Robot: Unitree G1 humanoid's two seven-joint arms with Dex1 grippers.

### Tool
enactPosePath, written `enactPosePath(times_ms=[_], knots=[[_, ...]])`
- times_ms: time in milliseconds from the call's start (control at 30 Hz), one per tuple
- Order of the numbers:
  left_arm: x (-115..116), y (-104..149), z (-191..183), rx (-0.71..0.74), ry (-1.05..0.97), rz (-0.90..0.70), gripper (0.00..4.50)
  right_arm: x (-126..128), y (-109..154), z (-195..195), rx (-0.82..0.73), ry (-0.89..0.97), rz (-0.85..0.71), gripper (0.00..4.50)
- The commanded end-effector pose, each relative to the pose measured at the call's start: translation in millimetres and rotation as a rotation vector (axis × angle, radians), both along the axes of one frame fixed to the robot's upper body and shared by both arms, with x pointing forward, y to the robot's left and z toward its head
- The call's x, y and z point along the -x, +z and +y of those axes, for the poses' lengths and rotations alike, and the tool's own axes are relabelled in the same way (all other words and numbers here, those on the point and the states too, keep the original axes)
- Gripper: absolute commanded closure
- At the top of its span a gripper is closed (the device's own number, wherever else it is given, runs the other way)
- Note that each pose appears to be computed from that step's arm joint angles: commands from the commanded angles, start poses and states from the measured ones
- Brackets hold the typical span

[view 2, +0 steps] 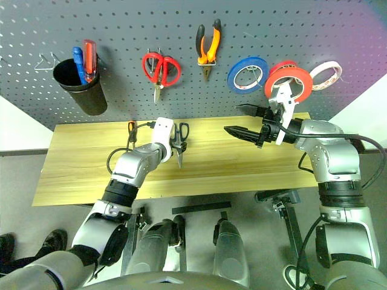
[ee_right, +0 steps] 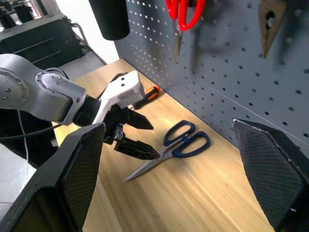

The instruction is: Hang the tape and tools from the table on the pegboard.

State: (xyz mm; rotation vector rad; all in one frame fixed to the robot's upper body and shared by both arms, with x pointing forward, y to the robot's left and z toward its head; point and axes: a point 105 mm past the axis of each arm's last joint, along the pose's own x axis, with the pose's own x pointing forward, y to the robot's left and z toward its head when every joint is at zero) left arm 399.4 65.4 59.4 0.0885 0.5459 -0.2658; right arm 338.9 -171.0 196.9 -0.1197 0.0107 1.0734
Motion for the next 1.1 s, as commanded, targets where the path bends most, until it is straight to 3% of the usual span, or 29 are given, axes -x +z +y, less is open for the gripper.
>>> enactPosePath(times_ms=[33,233,467,700,1100], knots=[[-5,3,2,-0.050,0.044,0.006,0.00,0,9,-4,-0.007,-0.018,-0.048,0.08],[1,-7,-4,0.000,0.060,0.118,0.00,1,9,-7,0.001,-0.034,-0.051,0.08],[-2,-10,-9,0.013,0.101,0.140,0.00,3,11,-8,-0.002,-0.050,-0.053,0.08],[-5,-17,-4,-0.073,0.125,0.165,0.00,6,13,-12,-0.007,-0.079,-0.060,0.08],[-4,-31,-4,-0.102,0.140,0.228,0.00,12,13,-11,0.001,-0.095,-0.056,0.08]])
